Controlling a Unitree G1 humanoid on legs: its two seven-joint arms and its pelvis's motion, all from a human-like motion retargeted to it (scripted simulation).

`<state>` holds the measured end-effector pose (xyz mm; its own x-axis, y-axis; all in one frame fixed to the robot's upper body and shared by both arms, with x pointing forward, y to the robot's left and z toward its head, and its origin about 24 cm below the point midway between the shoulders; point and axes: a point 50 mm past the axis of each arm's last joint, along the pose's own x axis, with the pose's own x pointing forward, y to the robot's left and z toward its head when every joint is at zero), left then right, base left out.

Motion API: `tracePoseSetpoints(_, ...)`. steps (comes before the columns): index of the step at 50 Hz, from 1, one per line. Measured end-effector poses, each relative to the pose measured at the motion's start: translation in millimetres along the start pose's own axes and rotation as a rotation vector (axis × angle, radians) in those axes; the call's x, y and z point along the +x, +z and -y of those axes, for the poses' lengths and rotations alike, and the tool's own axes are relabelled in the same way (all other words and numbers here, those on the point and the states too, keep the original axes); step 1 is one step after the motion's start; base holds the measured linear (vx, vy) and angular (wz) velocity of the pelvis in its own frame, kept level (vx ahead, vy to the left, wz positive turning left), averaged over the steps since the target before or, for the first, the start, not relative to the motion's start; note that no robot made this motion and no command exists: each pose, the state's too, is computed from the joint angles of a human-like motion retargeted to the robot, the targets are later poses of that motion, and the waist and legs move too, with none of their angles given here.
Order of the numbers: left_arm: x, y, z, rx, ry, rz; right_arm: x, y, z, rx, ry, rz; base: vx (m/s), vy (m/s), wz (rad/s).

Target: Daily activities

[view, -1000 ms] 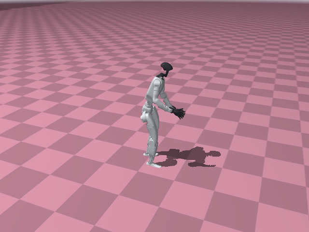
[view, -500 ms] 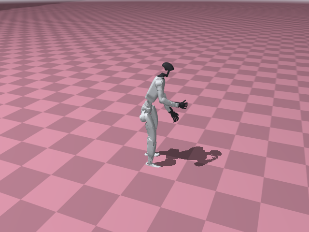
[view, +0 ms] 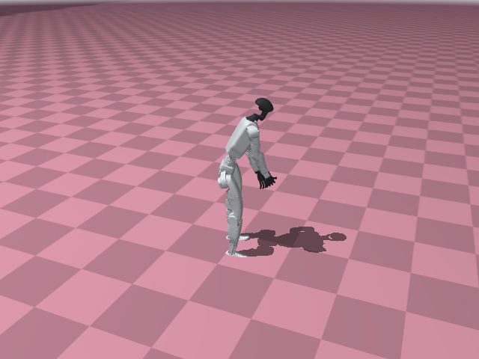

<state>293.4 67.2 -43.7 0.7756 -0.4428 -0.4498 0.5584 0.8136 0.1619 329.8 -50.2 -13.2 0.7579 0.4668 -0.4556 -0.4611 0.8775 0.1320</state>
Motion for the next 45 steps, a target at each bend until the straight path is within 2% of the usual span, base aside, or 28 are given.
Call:
tracePoseSetpoints(10,-1,3,1,-0.04,0.037,0.039,-4,103,8,-0.059,-0.097,0.352,0.0,0.0,0.0)
tracePoseSetpoints(15,3,11,2,-0.053,0.058,0.068,-8,122,14,-0.027,-0.165,0.424,0.0,0.0,0.0)
tracePoseSetpoints(31,11,33,6,-0.179,0.077,0.122,-7,36,40,0.264,-0.26,0.189,0.0,0.0,0.0)
tracePoseSetpoints(45,12,25,4,-0.275,0.072,0.081,-7,6,31,0.319,-0.201,0.113,0.0,0.0,0.0)
